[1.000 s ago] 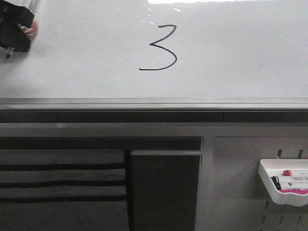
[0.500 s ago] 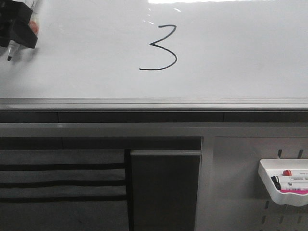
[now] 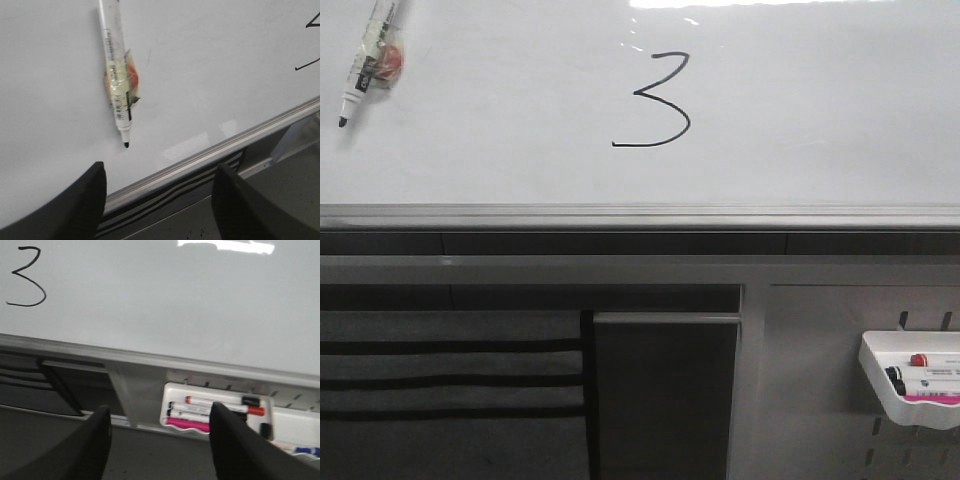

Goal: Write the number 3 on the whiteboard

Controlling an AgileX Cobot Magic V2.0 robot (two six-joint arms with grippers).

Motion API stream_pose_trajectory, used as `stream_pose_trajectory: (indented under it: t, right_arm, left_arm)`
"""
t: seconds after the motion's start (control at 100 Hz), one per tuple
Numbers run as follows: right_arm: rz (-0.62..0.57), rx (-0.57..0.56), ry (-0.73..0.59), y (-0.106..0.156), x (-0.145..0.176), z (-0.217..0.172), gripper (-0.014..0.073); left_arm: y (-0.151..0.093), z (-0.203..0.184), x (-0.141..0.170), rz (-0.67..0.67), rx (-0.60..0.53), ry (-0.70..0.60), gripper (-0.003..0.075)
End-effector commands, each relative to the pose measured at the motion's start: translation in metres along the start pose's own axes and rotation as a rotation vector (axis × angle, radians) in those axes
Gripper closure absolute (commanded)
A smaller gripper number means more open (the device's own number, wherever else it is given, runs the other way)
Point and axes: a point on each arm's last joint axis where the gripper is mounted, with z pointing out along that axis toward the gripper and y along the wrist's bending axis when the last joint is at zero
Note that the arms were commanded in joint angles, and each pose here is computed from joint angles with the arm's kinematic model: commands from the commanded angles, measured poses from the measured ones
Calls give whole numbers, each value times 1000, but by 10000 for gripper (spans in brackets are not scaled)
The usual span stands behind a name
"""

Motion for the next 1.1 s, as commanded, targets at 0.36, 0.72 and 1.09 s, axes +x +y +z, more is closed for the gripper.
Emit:
stream_pose_trajectory:
  t: [0.36,0.72,1.09]
  right_arm:
    - [-40,-111,-38,7,8,0,352]
    - [-133,-72,-66,4,6,0,664]
    - [-130,-71,-58,4,7,0,664]
  left_arm:
    - [-13,-39,54,-142,-126,-319,321]
    - [-12,-39,55,-161,-145,-365,741]
    - [-13,-39,54,-217,-121,-371,741]
